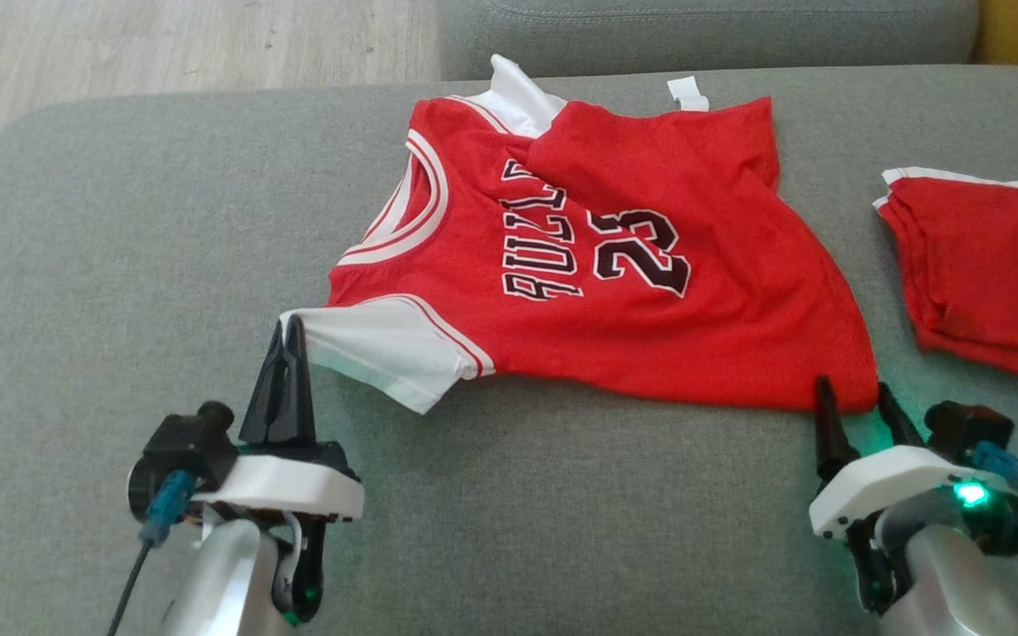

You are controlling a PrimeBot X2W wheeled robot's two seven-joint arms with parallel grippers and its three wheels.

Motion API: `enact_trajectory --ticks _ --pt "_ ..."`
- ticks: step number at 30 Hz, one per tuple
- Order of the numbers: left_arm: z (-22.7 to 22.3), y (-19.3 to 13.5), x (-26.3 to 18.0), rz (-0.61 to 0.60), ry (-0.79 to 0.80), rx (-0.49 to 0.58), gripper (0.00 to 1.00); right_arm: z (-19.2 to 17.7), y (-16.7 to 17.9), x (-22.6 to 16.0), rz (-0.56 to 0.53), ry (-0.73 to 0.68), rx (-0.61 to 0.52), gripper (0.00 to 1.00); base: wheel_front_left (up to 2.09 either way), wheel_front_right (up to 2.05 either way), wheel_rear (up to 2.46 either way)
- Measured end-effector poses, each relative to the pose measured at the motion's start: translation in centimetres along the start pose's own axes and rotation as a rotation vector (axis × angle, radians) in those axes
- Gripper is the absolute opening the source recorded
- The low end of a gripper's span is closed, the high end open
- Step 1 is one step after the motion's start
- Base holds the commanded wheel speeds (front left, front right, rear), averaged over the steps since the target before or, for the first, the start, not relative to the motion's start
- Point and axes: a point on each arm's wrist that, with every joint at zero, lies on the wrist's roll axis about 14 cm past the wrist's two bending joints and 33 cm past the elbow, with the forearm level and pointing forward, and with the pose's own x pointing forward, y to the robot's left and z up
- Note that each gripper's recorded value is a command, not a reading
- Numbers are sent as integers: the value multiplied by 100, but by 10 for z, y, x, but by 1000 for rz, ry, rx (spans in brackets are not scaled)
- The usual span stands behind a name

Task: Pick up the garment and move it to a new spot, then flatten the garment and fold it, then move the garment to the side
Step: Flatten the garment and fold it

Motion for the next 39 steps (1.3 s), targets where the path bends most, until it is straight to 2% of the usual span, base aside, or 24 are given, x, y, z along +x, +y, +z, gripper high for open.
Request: enact_trajectory --ticks 5,6,7,8,9,10,15,19,23,27,30,32,39 --pt "2 -4 0 -12 -6 3 0 -17 5 -1 14 67 11 100 0 0 0" --pt "3 -4 0 -10 -8 4 0 -18 6 0 15 72 20 96 0 0 0" --pt "3 -4 0 -9 -8 5 0 -18 7 1 17 78 30 72 0 0 0" --pt "3 -5 0 -10 -8 4 0 -17 9 2 21 78 33 72 0 0 0" --pt "2 -5 1 -12 -7 4 0 -17 10 2 26 78 33 18 0 0 0" --pt "2 -6 1 -14 -7 4 0 -16 12 3 31 78 35 0 0 0 0" --pt "10 -6 5 -13 -32 9 0 -6 23 2 66 24 53 0 0 0 0" --pt "43 -7 11 -25 -133 -22 0 51 45 5 138 -180 26 0 0 0 0" --pt "100 -20 19 -77 -300 -45 0 134 63 -3 208 -429 -32 0 0 0 0" --pt "175 -37 16 -141 -516 -76 0 212 70 -30 257 -664 -109 0 0 0 0" --pt "226 -53 3 -202 -666 -97 0 257 75 -56 284 -807 -163 0 0 0 0" --pt "255 -65 -10 -243 -760 -97 0 280 79 -73 301 -878 -198 0 0 0 0" --pt "312 -82 -50 -313 -956 -146 0 320 89 -117 329 -997 -271 0 0 0 0"
